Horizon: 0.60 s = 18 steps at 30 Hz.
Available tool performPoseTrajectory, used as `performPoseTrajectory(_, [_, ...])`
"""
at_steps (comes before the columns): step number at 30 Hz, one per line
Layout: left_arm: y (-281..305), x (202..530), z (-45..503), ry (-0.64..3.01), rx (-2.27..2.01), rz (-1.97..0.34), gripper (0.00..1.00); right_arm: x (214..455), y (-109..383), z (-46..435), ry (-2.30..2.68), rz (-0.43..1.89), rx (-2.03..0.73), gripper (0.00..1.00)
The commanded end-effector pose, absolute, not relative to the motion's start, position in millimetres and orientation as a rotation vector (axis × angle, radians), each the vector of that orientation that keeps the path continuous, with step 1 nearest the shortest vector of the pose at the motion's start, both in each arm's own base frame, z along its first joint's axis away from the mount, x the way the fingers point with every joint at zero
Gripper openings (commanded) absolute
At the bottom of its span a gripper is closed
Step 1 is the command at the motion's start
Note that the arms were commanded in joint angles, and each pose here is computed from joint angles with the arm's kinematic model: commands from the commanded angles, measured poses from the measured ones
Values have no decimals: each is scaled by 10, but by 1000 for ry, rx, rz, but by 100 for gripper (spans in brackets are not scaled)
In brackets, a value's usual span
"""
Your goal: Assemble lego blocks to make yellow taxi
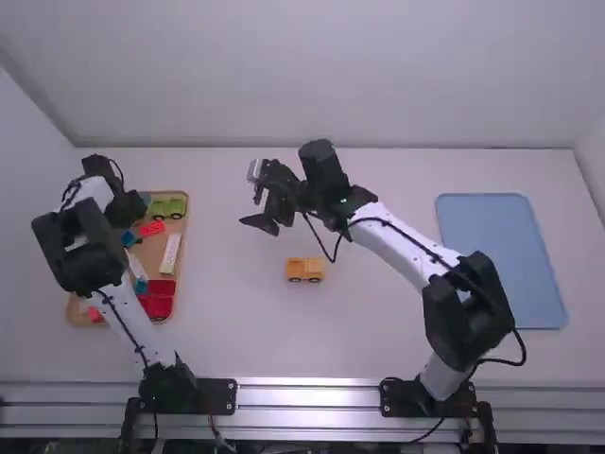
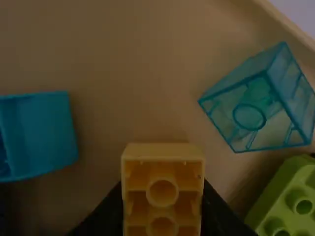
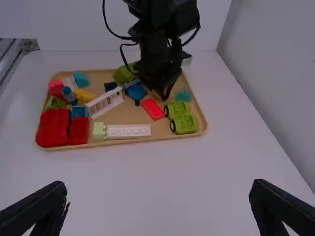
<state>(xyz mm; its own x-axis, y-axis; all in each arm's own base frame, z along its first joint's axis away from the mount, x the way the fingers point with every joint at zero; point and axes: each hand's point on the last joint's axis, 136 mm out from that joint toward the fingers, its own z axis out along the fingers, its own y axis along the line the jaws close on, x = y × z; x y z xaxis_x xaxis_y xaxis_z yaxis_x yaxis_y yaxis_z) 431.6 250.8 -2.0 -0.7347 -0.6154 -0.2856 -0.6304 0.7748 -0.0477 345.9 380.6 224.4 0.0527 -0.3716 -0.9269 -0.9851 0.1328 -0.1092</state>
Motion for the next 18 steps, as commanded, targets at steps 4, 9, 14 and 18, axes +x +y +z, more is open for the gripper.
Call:
performPoseTrajectory(4, [2521, 4311, 534, 2617, -951, 77, 14, 3617, 3696, 2541, 1472, 833, -1308, 99])
performPoseTrajectory(9, [2159, 4344, 1245, 2507, -738, -84, 4, 3708, 3573, 2553, 1480, 839, -1288, 99])
performPoseTrajectory(14, [1599, 4217, 1783, 2273, -468, -261, 7, 3811, 3476, 2554, 1499, 816, -1259, 99])
performPoseTrajectory(18, [932, 4059, 2057, 2068, -98, -405, 10, 3846, 3398, 2582, 1507, 862, -1234, 99])
